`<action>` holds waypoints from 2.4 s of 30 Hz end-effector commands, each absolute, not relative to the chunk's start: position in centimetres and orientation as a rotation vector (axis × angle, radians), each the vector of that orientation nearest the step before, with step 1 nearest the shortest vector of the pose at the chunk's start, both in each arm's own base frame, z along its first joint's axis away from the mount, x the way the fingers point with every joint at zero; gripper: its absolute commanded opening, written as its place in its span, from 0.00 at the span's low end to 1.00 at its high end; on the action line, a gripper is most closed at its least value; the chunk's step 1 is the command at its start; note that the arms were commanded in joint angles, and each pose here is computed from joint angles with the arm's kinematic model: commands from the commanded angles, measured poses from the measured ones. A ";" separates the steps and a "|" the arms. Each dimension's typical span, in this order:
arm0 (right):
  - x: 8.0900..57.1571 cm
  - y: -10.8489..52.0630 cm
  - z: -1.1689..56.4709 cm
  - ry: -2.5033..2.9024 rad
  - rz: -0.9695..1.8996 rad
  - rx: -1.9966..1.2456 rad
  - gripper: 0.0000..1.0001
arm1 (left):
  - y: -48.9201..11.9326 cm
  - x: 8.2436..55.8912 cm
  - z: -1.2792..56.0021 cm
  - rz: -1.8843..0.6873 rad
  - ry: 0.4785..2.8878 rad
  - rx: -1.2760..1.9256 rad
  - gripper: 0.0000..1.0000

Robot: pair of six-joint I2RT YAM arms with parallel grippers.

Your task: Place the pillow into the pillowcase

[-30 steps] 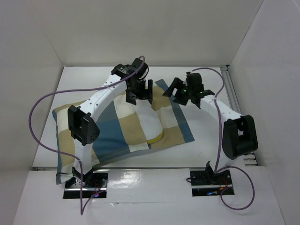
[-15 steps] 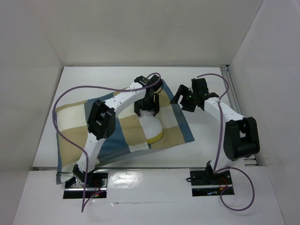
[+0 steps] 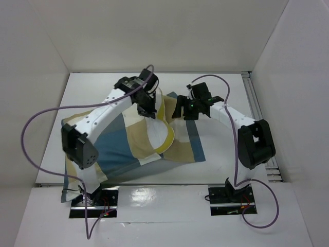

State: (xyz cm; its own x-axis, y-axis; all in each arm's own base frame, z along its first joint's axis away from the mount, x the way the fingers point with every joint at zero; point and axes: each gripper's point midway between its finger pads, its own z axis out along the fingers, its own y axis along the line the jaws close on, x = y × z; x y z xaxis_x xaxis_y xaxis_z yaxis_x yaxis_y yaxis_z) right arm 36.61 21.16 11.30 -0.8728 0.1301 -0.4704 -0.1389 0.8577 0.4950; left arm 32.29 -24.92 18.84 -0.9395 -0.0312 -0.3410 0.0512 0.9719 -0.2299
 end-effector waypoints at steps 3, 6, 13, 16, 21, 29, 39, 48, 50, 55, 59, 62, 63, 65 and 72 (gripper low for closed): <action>36.3 26.9 13.7 2.445 0.906 -0.188 0.67 | -26.1 31.2 26.4 -0.671 2.552 0.129 0.00; 35.4 30.2 14.4 2.402 1.050 -0.250 0.65 | -25.6 30.9 28.2 -0.710 2.478 0.140 0.00; 33.2 34.9 16.5 2.290 1.348 -0.316 0.65 | -25.4 30.7 29.5 -0.740 2.438 0.152 0.00; 32.8 37.0 15.5 2.323 1.323 -0.367 0.66 | -25.3 30.8 30.0 -0.757 2.427 0.150 0.00; 35.2 37.5 10.7 2.456 1.112 -0.303 0.26 | -25.3 31.0 30.9 -0.781 2.408 0.149 0.00; 38.8 25.5 11.2 2.443 0.864 0.043 0.00 | -22.6 31.8 28.5 -0.744 2.459 0.070 0.00; 39.3 19.4 15.5 2.360 0.855 0.123 0.00 | -19.2 32.6 21.3 -0.647 2.635 -0.130 0.00; 39.4 13.5 12.5 2.459 0.630 0.300 0.00 | -17.5 33.0 17.1 -0.475 2.717 -0.189 0.00; 39.3 11.7 12.6 2.430 0.618 0.397 0.00 | -17.0 33.2 15.8 -0.442 2.748 -0.211 0.00; 38.9 10.5 15.9 2.261 0.681 0.467 0.01 | -16.9 33.3 13.1 -0.399 2.803 -0.224 0.00; 38.9 9.2 14.9 2.368 0.552 0.456 0.07 | -17.3 33.4 11.9 -0.393 2.822 -0.214 0.00; 39.0 9.0 13.1 2.404 0.526 0.463 0.00 | -19.4 33.8 12.2 -0.518 2.800 -0.150 0.00; 39.1 9.2 12.2 2.420 0.538 0.462 0.00 | -21.1 33.9 12.4 -0.611 2.785 -0.105 0.00; 39.1 9.2 12.1 2.429 0.541 0.481 0.00 | -22.5 33.8 12.5 -0.666 2.775 -0.060 0.00; 39.5 8.4 21.2 2.081 0.590 0.520 0.00 | -23.1 33.2 8.4 -0.549 2.931 0.091 0.00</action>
